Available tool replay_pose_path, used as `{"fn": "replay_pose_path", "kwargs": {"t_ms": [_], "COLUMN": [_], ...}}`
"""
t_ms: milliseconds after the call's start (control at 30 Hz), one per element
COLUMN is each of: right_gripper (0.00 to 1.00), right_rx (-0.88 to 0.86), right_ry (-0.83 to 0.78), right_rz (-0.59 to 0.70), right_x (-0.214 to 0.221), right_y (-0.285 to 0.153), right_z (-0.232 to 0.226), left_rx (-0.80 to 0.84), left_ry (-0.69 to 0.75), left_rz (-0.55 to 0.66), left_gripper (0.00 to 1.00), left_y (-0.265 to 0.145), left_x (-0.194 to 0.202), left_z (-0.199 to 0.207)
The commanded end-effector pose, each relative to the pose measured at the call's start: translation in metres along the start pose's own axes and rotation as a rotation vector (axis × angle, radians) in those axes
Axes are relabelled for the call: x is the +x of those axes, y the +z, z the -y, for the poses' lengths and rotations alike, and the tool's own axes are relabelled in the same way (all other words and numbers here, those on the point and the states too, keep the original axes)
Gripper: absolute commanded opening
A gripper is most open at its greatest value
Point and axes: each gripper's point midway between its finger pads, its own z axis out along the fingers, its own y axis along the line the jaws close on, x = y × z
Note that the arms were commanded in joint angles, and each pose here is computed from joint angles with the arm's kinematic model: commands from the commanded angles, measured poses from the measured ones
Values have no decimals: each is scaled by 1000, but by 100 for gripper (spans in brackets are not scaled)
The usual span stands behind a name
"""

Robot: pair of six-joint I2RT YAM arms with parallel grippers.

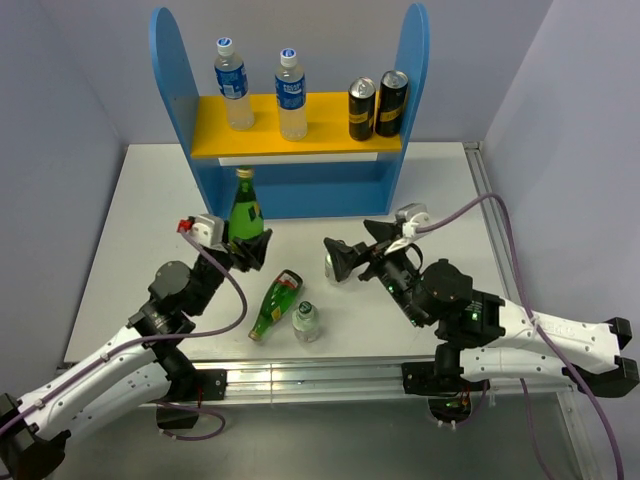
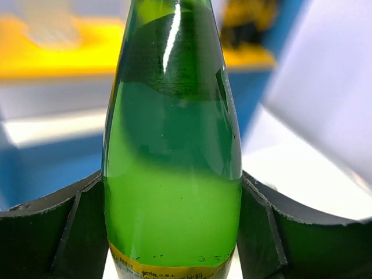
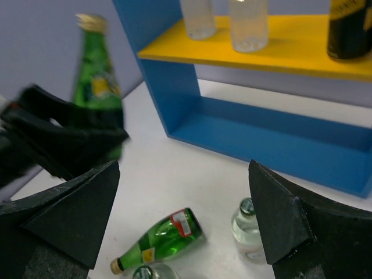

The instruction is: Place and organize the beverage onto the shelf

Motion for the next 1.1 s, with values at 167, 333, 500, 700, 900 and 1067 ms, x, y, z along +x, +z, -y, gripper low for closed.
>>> {"fn": "replay_pose_path", "kwargs": {"t_ms": [167,333,500,700,900,1067], "right_gripper": [99,99,99,99,97,83], "right_rx": [-171,-190,-173,-165,-157,-167], "right_ry": [-31,-17,33,110,145,160], "right_rz": [86,72,57,24,8,-11], "right_x": [-56,-47,-34,-17,-7,3], "right_y": [28,48,70,99,120,136], "right_z": [-54,-69,-74,-71,-68,-76], "left_rx": [391,417,458,484,502,529], "left_ry": [-202,-229,-248,-250,-243,-232], "left_rz": [-82,-57,-57,-51,-49,-61], "left_gripper": [0,0,0,0,0,0], "left_y": [-27,-34,-36,-40,-44,-48], "left_x": [-1,-6,-11,-16,-18,-16], "left_z": [74,77,85,89,90,94]}}
